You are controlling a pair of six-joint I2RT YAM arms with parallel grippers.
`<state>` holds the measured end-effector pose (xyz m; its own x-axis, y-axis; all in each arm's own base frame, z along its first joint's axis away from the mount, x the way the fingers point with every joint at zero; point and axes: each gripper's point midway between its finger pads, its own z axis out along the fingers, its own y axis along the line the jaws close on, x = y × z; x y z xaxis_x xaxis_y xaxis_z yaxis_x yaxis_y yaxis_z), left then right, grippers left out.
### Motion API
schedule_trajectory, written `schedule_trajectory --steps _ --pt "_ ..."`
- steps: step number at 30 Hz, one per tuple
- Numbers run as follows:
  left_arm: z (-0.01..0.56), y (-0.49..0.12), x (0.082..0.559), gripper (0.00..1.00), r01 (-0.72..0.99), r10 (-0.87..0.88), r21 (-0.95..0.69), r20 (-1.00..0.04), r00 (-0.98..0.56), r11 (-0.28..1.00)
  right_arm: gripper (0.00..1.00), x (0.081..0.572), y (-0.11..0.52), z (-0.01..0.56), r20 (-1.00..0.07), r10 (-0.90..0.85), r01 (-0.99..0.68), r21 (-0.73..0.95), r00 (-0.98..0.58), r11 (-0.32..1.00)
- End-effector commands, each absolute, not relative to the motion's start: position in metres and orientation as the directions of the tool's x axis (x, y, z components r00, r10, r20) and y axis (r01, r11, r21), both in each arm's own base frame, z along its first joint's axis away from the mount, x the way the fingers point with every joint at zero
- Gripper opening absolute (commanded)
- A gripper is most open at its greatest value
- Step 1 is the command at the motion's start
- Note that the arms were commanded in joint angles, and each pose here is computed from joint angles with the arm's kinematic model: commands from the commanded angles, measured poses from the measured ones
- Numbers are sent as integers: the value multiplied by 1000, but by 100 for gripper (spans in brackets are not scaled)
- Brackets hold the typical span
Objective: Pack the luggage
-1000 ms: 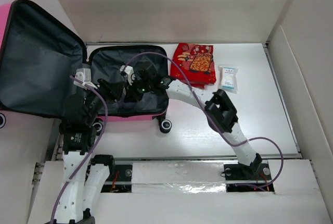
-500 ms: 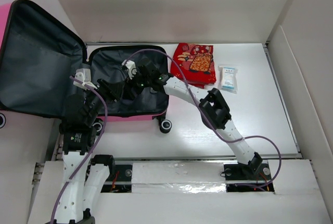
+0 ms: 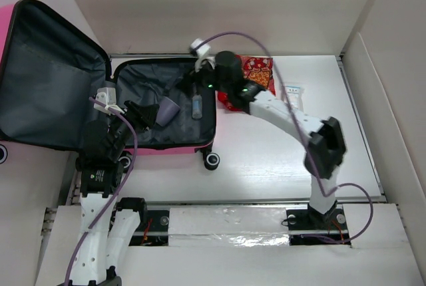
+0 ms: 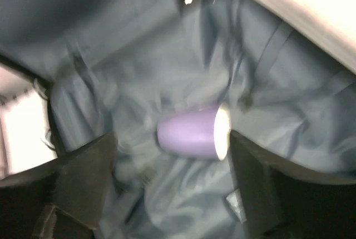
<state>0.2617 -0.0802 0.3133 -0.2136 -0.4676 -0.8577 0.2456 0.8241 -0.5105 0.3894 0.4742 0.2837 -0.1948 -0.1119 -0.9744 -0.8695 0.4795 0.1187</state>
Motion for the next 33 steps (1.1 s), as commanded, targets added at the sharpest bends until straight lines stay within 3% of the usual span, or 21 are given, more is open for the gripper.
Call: schedule_trajectory --steps 1,2,3,4,6,8,9,10,11,13,19,27,30,31,33 --pt "333 -83 261 48 289 -461 -491 -871 -168 822 44 419 400 358 -993 109 -784 108 -52 611" --pt "333 -83 261 44 293 -460 -490 -872 -168 821 28 414 369 386 -987 162 -752 116 -12 649" --pt "333 -85 260 43 302 -460 -491 -871 -170 817 14 423 339 346 -984 158 -672 174 -86 719" --pt "334 -87 260 40 315 -458 -489 -872 -171 813 1 441 295 345 -979 192 -591 194 -67 783" --pt "334 -89 260 30 325 -457 -490 -872 -177 809 0 449 219 343 -961 273 -390 269 -47 881" --pt "334 -92 259 20 343 -453 -487 -873 -179 803 0 462 123 282 -949 290 -113 303 -121 946" --pt "334 -93 258 16 349 -452 -486 -874 -179 801 1 458 87 273 -931 345 -1 348 -116 938" --pt "335 -94 257 13 358 -451 -484 -875 -178 798 22 451 57 238 -919 360 90 350 -160 932" --pt "335 -95 257 10 363 -449 -484 -875 -182 796 36 451 9 227 -913 387 196 360 -127 912" --pt "334 -96 258 10 368 -449 -487 -873 -189 792 70 448 -23 198 -894 423 275 374 -147 886" --pt "334 -97 256 14 369 -441 -479 -878 -187 796 96 481 -24 136 -821 429 272 345 -376 898" --pt "336 -96 254 17 364 -436 -471 -882 -178 804 93 501 11 73 -709 420 197 379 -566 904" --pt "337 -96 253 17 368 -435 -468 -883 -174 803 79 505 12 70 -694 436 185 408 -574 894" --pt "337 -96 253 17 365 -435 -469 -883 -174 805 60 505 9 70 -695 439 182 414 -570 892" --pt "336 -96 254 17 364 -434 -468 -884 -176 805 57 504 9 69 -695 444 184 419 -566 889"
